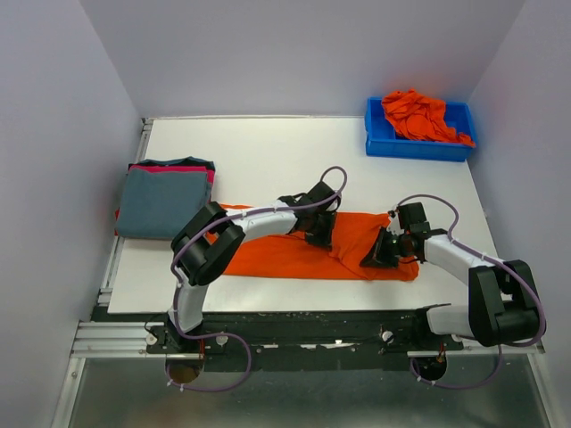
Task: Fold and stack the t-shirts
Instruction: Fold the other side of the tshirt into a rectangle
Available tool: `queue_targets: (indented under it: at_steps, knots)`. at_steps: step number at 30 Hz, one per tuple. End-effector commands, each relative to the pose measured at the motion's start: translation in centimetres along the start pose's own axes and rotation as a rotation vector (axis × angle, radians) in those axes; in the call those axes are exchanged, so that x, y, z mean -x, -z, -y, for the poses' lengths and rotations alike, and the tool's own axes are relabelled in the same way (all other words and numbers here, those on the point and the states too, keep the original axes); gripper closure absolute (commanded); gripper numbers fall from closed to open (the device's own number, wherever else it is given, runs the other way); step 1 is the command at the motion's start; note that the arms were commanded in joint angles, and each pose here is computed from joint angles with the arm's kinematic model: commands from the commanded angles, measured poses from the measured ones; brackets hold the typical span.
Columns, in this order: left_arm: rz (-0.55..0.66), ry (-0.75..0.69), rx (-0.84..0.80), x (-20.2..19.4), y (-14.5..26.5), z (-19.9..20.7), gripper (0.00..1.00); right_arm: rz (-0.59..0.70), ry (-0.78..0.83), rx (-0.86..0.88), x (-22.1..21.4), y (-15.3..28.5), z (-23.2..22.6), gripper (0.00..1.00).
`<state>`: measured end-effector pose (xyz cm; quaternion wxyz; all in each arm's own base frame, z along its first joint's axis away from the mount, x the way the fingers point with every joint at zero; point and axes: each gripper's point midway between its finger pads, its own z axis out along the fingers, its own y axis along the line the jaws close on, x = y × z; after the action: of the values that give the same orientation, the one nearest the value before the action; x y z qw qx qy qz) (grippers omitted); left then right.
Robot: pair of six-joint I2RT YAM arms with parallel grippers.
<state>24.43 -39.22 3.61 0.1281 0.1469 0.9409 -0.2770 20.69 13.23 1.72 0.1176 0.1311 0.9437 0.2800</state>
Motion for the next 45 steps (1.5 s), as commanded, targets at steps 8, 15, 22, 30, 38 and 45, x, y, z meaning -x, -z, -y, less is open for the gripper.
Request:
queue_targets:
  at_steps: [8,15,22,30,38,45]
  knots:
    - [-0.008,-0.037,0.012,2.0,2.1,-0.4,0.95,-0.010,0.009,-0.018,-0.5,-0.1,0.5,0.99]
    - [-0.029,-0.039,0.033,1.9,2.7,-1.0,0.78,0.004,0.000,-0.047,-0.2,0.2,0.8,0.99]
    - [-0.003,-0.063,-0.023,1.9,5.3,0.4,0.54,0.065,0.024,-0.064,0.9,1.8,0.1,0.94]
    - [0.156,-0.078,0.034,4.1,10.1,-1.0,0.62,0.227,0.008,-0.159,2.7,4.8,0.6,0.99]
    - [0.420,-0.016,0.283,6.3,15.7,-7.8,1.00,0.298,-0.010,-0.160,4.8,4.9,0.1,0.99]
    - [0.509,0.136,0.430,6.0,17.0,-15.0,1.00,0.340,-0.124,-0.366,7.7,4.8,2.5,0.99]
